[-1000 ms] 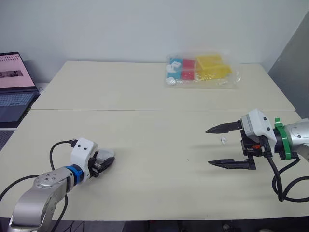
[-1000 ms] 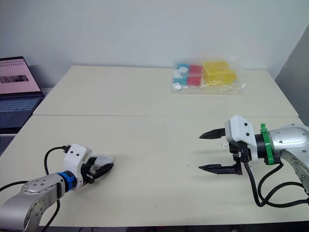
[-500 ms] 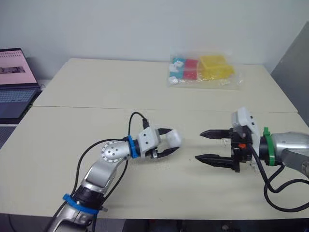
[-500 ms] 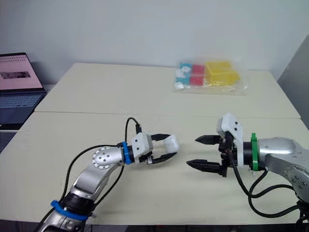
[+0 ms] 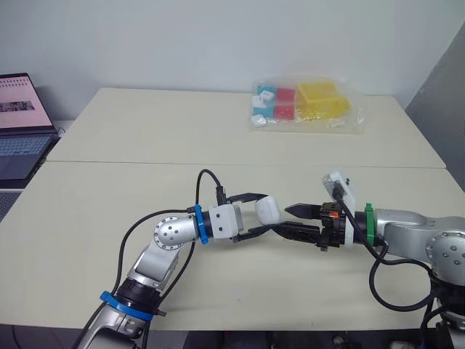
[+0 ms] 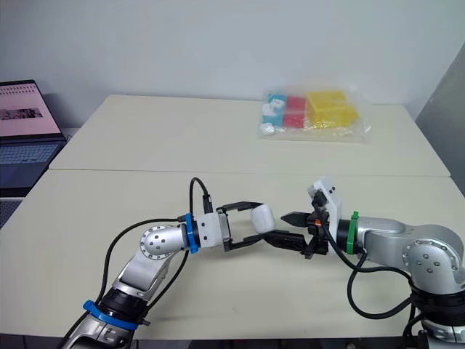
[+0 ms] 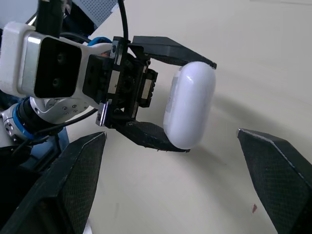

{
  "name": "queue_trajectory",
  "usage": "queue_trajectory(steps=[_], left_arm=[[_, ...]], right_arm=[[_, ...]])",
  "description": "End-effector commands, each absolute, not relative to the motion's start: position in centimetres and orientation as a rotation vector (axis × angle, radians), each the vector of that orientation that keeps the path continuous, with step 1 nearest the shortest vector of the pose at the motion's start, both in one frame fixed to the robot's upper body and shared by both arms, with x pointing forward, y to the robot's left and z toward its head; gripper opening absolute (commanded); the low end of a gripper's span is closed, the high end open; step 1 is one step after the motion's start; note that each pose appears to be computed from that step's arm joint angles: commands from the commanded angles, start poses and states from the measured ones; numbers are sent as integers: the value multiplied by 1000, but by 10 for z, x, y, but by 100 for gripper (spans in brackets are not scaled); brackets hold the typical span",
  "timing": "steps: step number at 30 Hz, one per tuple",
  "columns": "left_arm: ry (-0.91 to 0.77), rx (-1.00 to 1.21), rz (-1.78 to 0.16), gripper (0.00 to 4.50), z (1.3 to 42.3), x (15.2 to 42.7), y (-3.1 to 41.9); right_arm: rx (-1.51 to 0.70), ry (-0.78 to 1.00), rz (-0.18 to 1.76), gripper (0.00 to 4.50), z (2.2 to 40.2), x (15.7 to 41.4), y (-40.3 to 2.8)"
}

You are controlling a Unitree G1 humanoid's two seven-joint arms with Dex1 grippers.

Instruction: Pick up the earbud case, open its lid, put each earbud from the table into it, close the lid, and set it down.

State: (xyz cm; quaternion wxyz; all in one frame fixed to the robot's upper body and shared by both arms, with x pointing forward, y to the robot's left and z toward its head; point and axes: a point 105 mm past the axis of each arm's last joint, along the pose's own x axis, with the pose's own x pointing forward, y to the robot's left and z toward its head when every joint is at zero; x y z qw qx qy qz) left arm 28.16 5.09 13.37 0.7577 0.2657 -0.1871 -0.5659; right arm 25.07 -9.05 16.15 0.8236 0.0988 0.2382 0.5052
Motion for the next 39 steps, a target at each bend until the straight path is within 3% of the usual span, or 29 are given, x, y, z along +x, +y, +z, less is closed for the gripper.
queue_trajectory(steps=[1,11,14,23,33,36,39], left_arm=[[-475,591,-1239,279,146,274,47],[-490,628,-1272,279,146,272,46],[-495,636,-1287,279,145,269,46],[-511,624,-1246,279,148,274,46],[-534,630,-1237,279,150,274,44],[-506,545,-1241,279,153,276,45],[-469,549,-1253,377,154,279,46]], right_arm=[[223,476,1097,450,168,252,-85],[301,485,1117,450,165,258,-76],[326,486,1119,400,166,260,-77],[309,528,1161,76,163,254,-75],[306,536,1173,77,163,253,-75],[292,539,1178,77,163,252,-75],[275,542,1178,77,163,251,-76]])
